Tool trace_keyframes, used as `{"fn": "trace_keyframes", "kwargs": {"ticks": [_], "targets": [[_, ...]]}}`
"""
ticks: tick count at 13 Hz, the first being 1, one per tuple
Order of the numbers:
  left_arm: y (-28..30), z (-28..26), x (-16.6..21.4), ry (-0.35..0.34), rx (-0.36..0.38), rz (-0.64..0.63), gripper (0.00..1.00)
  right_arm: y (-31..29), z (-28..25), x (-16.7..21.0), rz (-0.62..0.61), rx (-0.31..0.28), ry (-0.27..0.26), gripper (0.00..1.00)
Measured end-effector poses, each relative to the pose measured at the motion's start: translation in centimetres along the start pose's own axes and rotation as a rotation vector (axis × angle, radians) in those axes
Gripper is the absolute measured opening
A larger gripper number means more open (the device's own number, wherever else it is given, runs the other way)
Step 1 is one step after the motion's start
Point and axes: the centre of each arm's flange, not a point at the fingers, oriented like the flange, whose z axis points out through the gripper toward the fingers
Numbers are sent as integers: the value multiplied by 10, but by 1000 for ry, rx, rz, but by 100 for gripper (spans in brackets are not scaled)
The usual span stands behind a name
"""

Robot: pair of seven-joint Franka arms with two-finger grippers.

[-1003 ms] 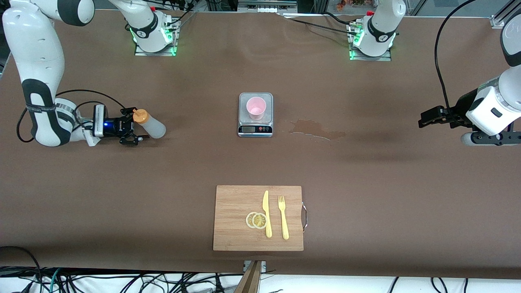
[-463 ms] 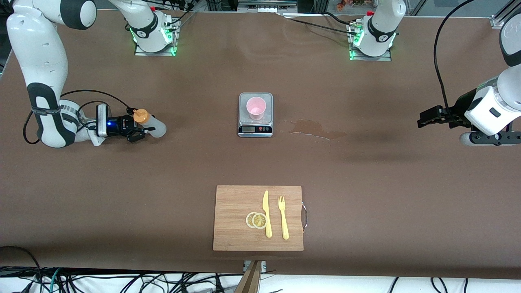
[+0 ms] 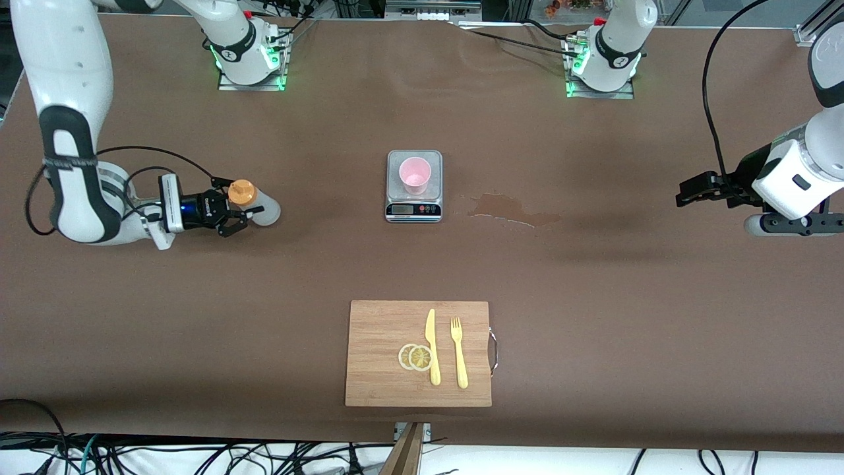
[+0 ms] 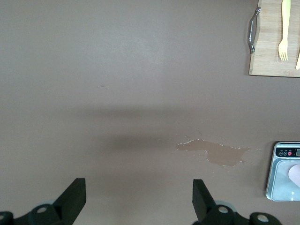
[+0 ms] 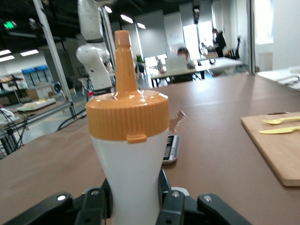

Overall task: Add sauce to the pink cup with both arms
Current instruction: 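Lift the bottle with the right gripper and carry it over the cup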

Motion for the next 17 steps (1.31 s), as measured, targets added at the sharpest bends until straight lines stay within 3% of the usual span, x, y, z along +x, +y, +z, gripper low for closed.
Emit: {"fn": "trace_keyframes", "kwargs": {"ticks": [3,6,11,14,17], "targets": [[0,0,0,0,0,0,100,11,22,94,73,-44,-257,37],[0,0,0,0,0,1,100,11,75,147,125,-45,-524,37],[-1,0,0,0,0,-1,100,9,156,166,164,-44,-842,37],[-1,0,0,0,0,-1,100,-1,211,175,188,-64,-1071,33],[-1,0,0,0,0,-1,100,-20,270,184,213,-105,-1255,33]]}}
